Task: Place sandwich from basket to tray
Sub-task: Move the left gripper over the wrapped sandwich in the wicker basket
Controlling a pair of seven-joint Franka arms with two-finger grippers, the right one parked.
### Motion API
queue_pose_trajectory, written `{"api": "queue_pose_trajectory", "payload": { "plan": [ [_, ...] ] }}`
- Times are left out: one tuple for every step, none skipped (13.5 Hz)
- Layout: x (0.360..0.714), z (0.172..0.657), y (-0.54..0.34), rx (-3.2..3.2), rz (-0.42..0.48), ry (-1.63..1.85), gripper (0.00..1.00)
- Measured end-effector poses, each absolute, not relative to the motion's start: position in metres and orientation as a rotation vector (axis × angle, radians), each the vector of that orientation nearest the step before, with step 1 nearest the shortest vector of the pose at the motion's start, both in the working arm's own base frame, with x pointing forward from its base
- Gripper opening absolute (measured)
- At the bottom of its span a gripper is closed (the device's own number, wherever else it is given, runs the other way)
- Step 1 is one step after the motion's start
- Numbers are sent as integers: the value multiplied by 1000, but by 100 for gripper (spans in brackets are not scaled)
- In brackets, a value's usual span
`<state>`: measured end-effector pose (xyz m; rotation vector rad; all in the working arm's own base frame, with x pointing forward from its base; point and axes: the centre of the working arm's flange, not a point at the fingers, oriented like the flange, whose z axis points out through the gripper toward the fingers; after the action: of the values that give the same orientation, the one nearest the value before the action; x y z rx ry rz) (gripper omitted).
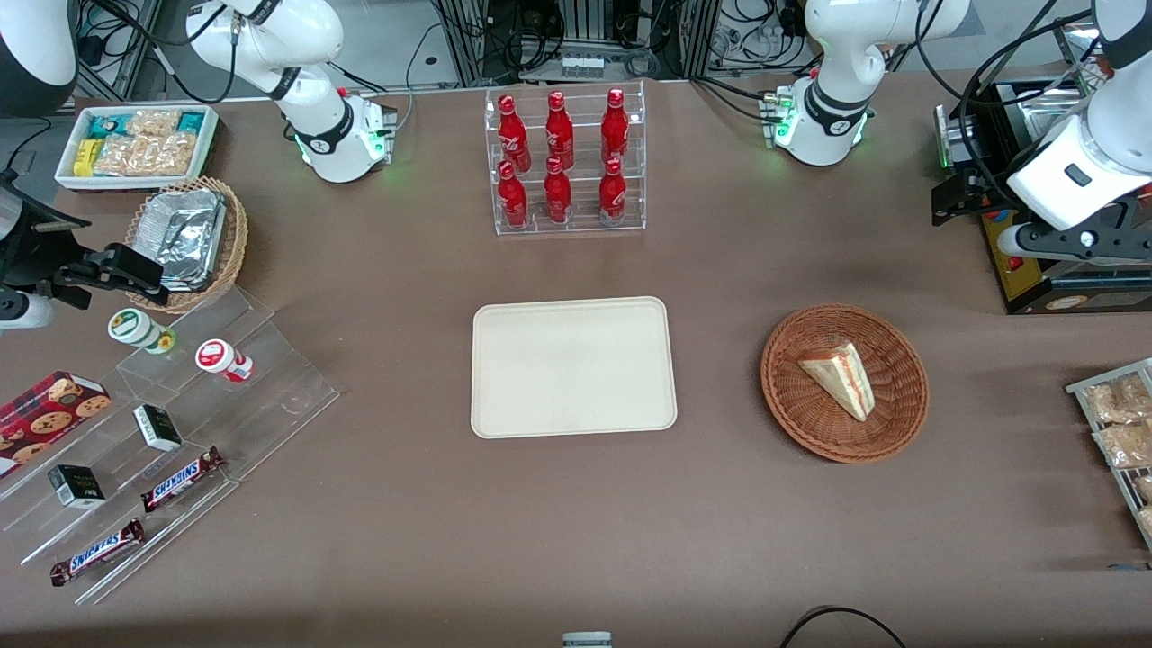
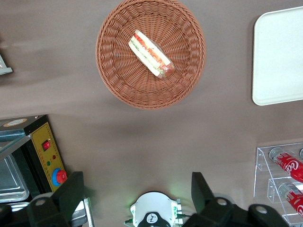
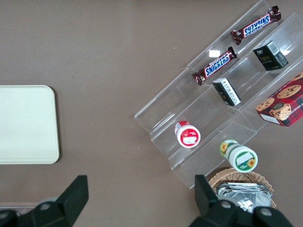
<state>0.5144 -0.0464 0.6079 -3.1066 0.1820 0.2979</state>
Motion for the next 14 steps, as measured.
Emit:
{"api": "queue_pose_trajectory", "payload": {
  "plan": [
    [514,608,-47,-3108,296,183,100],
    [514,608,-47,-3108,294,184,100],
    [515,608,-48,-3109,289,184,100],
    [516,607,-48,-3109,281,185,100],
    [518,604,-49,-3111,265,187,100],
    [521,597,-50,-3112,247,191,100],
    [525,587,-52,-3113,240,195,100],
    [530,575,-53,-3113,249,197,100],
    [535,561,-53,-3113,263,199,100],
    [541,546,-54,-3113,272,201,100],
    [547,530,-55,-3114,266,203,100],
    [551,512,-57,-3116,254,206,100],
    [552,493,-58,-3117,244,209,100],
    [552,477,-58,-3118,237,211,100]
  ]
}}
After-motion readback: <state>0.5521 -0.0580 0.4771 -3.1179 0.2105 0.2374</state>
